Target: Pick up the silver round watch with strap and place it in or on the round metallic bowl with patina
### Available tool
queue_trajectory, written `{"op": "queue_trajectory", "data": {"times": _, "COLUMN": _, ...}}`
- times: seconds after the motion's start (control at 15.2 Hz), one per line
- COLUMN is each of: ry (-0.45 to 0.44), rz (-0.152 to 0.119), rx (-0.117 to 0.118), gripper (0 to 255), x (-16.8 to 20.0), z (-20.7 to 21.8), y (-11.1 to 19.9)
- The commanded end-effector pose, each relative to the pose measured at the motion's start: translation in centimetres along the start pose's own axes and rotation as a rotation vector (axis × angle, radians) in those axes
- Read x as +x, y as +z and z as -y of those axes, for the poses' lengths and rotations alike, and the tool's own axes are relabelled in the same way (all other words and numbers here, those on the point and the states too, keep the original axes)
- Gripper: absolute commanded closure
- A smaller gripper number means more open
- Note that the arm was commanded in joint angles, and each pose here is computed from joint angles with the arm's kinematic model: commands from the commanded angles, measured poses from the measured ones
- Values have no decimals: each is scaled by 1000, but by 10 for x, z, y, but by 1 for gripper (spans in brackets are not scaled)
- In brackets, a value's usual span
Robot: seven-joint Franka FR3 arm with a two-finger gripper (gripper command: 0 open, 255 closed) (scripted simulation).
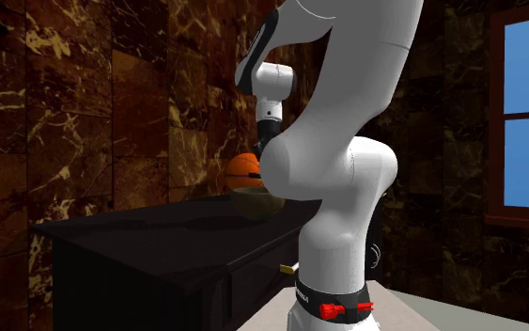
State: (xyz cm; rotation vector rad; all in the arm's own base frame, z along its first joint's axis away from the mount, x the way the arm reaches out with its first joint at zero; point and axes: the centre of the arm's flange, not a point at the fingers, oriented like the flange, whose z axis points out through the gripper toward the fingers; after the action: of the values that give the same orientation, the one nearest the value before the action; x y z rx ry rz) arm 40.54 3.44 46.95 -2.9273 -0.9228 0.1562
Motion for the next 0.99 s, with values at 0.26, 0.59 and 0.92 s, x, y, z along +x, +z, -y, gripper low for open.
{"op": "queue_trajectory", "data": {"times": 0.26, "ry": 0, "rz": 0, "rx": 0, "gripper": 255, "x": 1, "z": -2, "y": 25}}
{"op": "queue_trajectory", "data": {"times": 0.59, "ry": 0, "rz": 0, "rx": 0, "gripper": 255, "x": 1, "z": -2, "y": 25}}
{"op": "queue_trajectory", "data": {"times": 0.92, "ry": 0, "rz": 0, "rx": 0, "gripper": 0, "x": 1, "z": -2, "y": 25}}
